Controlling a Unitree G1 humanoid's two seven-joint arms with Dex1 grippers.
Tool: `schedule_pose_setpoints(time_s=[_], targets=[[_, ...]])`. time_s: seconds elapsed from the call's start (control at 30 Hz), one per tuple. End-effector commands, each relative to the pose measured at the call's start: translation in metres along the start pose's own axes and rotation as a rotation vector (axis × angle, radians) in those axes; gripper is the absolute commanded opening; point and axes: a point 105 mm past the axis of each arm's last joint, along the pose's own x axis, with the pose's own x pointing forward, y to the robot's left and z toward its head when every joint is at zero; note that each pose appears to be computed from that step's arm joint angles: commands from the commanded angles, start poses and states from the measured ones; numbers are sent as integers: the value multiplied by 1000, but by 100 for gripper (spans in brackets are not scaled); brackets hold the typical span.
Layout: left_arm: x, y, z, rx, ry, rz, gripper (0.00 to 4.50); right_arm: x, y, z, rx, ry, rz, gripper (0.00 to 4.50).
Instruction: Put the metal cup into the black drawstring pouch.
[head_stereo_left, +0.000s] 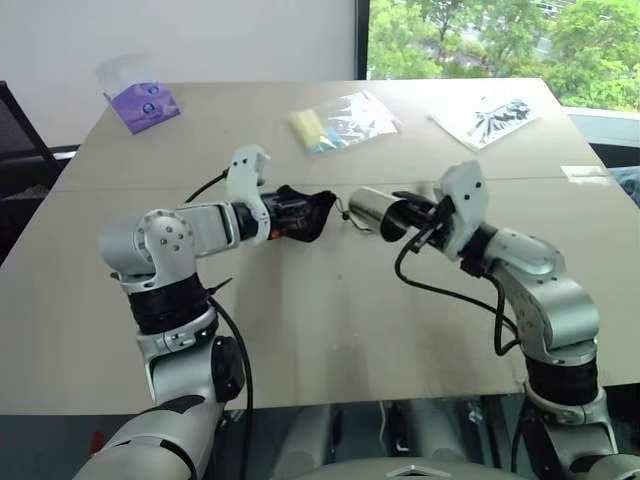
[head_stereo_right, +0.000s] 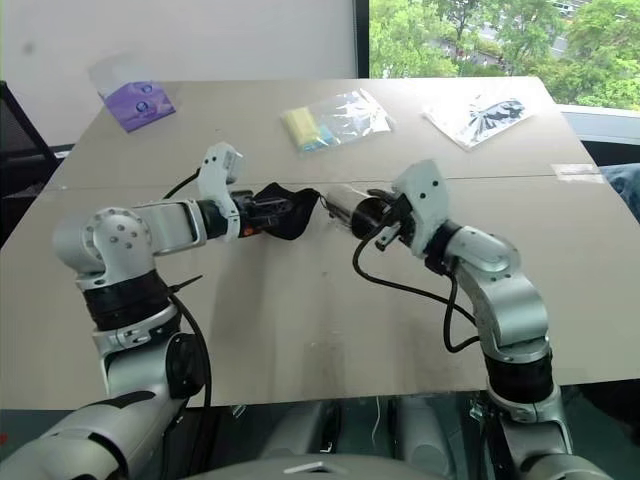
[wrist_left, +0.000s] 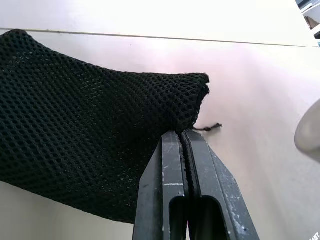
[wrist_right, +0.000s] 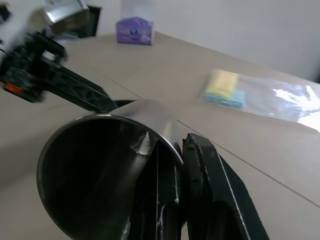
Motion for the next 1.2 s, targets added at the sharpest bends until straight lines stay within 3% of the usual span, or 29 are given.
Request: schedule_pose_setpoints(time_s=[0.03, 0.27, 0.6, 0.97, 1.2], targets=[[-11, 3, 10, -9, -51, -4, 0, 9, 12, 6, 37, -73, 63, 8], [-23, 19, 3, -75, -71, 13, 0, 33, 33, 12, 134, -211, 182, 8], [-26, 20, -8, -195, -69, -25, 0, 53, 40, -3, 156, -225, 194, 8], [-30, 14, -12, -203, -17, -45, 0, 78, 22, -33, 231, -211, 60, 8], [-28, 13, -18, -215, 4, -34, 0, 83, 31, -75, 205, -124, 75, 8]])
